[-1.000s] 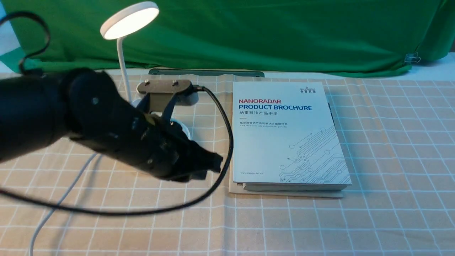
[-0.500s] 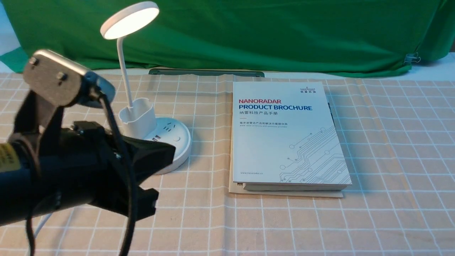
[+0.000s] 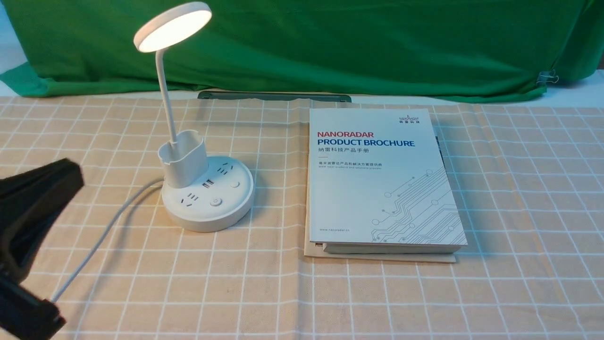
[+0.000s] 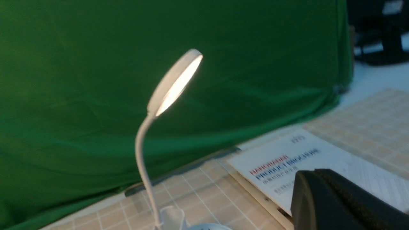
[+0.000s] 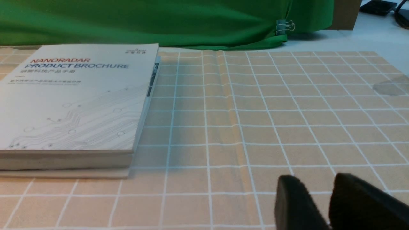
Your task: Turn on the table lamp on the light coffee tablecloth with your hand.
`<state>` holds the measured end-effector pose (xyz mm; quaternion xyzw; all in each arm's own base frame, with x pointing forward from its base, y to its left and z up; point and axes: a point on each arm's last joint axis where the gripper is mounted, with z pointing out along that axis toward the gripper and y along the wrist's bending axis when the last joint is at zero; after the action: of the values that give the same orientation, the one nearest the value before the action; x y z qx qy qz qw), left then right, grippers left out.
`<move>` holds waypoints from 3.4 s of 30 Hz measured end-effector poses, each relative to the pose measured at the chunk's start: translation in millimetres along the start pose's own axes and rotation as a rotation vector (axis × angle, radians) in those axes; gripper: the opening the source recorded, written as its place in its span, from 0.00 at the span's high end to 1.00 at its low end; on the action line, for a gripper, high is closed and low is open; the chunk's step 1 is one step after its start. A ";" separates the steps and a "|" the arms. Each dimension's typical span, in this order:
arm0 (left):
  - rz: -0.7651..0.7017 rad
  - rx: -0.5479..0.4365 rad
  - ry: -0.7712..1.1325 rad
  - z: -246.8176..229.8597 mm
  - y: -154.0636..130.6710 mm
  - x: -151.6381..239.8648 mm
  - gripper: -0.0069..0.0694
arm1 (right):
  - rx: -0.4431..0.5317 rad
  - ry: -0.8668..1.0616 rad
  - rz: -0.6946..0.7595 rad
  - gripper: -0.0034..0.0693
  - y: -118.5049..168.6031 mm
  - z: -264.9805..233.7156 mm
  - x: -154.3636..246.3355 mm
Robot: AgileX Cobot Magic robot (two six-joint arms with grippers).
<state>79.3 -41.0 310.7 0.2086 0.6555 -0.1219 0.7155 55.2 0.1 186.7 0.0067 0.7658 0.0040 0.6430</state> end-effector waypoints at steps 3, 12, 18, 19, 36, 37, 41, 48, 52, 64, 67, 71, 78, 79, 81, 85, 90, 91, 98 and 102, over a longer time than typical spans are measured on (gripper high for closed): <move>-0.039 -0.089 -0.075 -18.8 2.5 23.0 0.91 | 0.000 0.000 0.000 0.62 0.0 0.0 0.0; -0.149 -0.324 0.000 -41.0 4.3 98.9 0.91 | 0.000 -0.001 0.000 0.62 0.0 0.0 -0.1; -0.227 -0.356 0.207 -43.5 3.6 119.1 0.91 | 0.000 0.000 0.000 0.62 0.0 0.0 0.0; -0.228 -0.355 0.221 -43.7 3.3 120.2 0.91 | 0.000 0.000 0.000 0.62 0.0 0.0 0.0; -0.246 -0.345 0.199 -43.2 2.4 118.6 0.91 | 0.000 -0.001 0.000 0.62 0.0 0.0 -0.1; -0.246 -0.345 0.198 -43.3 2.4 118.6 0.91 | 0.000 -0.001 0.000 0.62 0.0 0.0 -0.1; -0.245 -0.345 0.198 -43.3 2.4 118.6 0.91 | 0.000 0.000 0.000 0.62 0.0 0.0 0.0; -0.245 -0.345 0.198 -43.3 2.4 118.6 0.91 | 0.000 0.000 0.000 0.62 0.0 0.0 0.0; -0.244 -0.344 0.199 -43.3 2.4 118.6 0.91 | 0.000 0.000 0.000 0.62 0.0 0.0 0.0; -0.244 -0.344 0.199 -43.3 2.4 118.6 0.91 | 0.000 0.000 0.000 0.62 0.0 0.0 0.0; -0.244 -0.344 0.199 -43.3 2.4 118.6 0.91 | 0.000 0.000 0.000 0.62 0.0 0.0 0.0; -0.244 -0.345 0.198 -43.3 2.4 118.5 0.91 | 0.000 0.000 0.000 0.62 0.0 0.0 0.0; -0.244 -0.345 0.198 -43.3 2.4 118.5 0.91 | 0.000 -0.001 0.000 0.62 0.0 0.0 -0.1; -0.244 -0.345 0.198 -43.3 2.4 118.5 0.91 | 0.000 -0.001 0.000 0.62 0.0 0.0 -0.1; -0.244 -0.345 0.198 -43.3 2.4 118.5 0.91 | 0.000 -0.001 0.000 0.62 0.0 0.0 -0.1; -0.244 -0.345 0.198 -43.3 2.4 118.5 0.91 | 0.000 0.000 0.000 0.62 0.0 0.0 0.0; -0.244 -0.345 0.198 -43.3 2.4 118.5 0.91 | 0.000 0.000 0.000 0.62 0.0 0.0 0.0; -0.244 -0.345 0.198 -43.3 2.4 118.5 0.91 | 0.000 0.000 0.000 0.62 0.0 0.0 0.0; -0.244 -0.345 0.198 -43.3 2.4 118.5 0.91 | 0.000 0.000 0.000 0.62 0.0 0.0 0.0; -0.244 -0.346 0.198 -43.3 2.5 118.5 0.91 | 0.000 0.000 0.000 0.62 0.0 0.0 0.0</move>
<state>55.2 -7.2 191.5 0.0132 0.7538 -0.0724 0.6530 55.2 0.1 186.7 0.0067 0.7658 0.0040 0.6430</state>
